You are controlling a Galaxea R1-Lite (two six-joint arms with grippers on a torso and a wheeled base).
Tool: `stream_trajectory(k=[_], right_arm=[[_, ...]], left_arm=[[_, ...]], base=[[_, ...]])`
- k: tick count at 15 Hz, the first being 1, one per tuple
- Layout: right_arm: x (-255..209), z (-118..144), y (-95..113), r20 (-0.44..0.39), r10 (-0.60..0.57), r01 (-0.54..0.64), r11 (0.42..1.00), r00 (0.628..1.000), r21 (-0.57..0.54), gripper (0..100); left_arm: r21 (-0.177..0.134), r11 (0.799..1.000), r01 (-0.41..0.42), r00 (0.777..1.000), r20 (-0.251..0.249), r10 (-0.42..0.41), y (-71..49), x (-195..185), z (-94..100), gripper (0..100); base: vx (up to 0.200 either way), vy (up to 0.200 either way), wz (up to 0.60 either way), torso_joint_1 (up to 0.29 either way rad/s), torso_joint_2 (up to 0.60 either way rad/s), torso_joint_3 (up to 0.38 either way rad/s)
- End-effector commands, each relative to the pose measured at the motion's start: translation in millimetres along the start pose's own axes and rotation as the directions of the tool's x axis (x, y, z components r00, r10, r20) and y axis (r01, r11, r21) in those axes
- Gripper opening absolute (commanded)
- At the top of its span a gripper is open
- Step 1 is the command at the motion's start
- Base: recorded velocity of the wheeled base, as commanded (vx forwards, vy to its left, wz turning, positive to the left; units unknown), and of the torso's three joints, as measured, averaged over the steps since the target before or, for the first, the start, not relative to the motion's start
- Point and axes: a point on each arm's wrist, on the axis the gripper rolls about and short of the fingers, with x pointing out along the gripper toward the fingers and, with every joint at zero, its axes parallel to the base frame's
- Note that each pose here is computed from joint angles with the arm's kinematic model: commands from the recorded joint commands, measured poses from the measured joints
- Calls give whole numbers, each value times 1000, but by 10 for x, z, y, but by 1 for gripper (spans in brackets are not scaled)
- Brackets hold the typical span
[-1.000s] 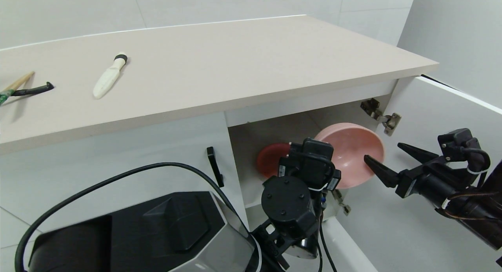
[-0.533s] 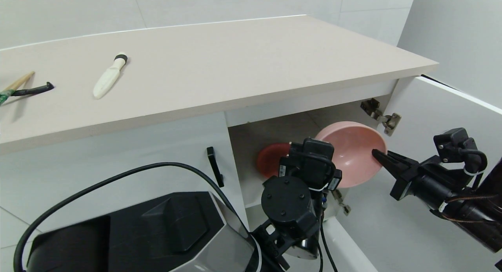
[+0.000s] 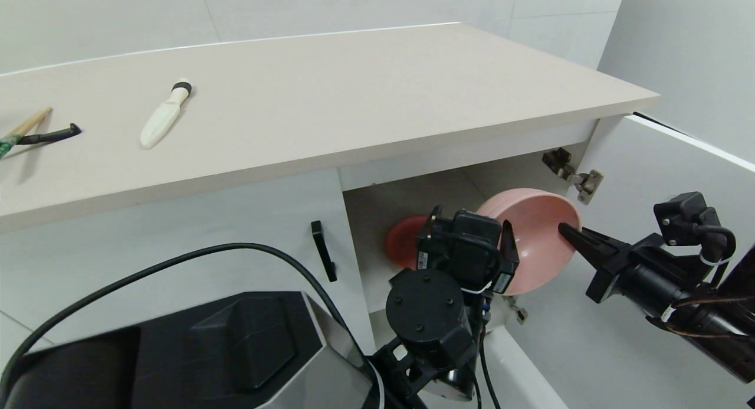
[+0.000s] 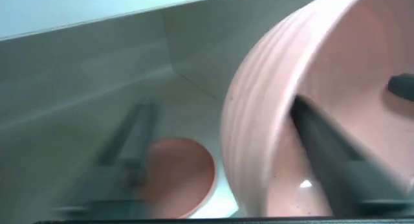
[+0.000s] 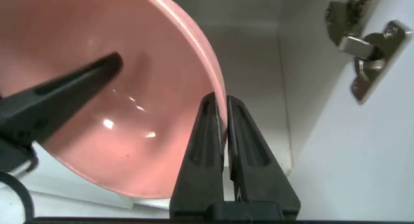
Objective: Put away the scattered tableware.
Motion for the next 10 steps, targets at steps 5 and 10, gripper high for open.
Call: stream_trajectory(k=[5, 10], right_arm=[[-1, -33, -6, -15, -4, 4, 1000, 1000, 1, 0], [-20, -79, -1, -37, -2, 2, 1000, 999, 3, 0]], left_arm=[[-196, 912, 361, 931, 27, -363, 658, -822, 653, 100], [-207, 653, 729, 669, 8, -744, 1645, -1309, 620, 100]], base=[[0, 0, 0, 0, 0, 0], [0, 0, 0, 0, 0, 0]])
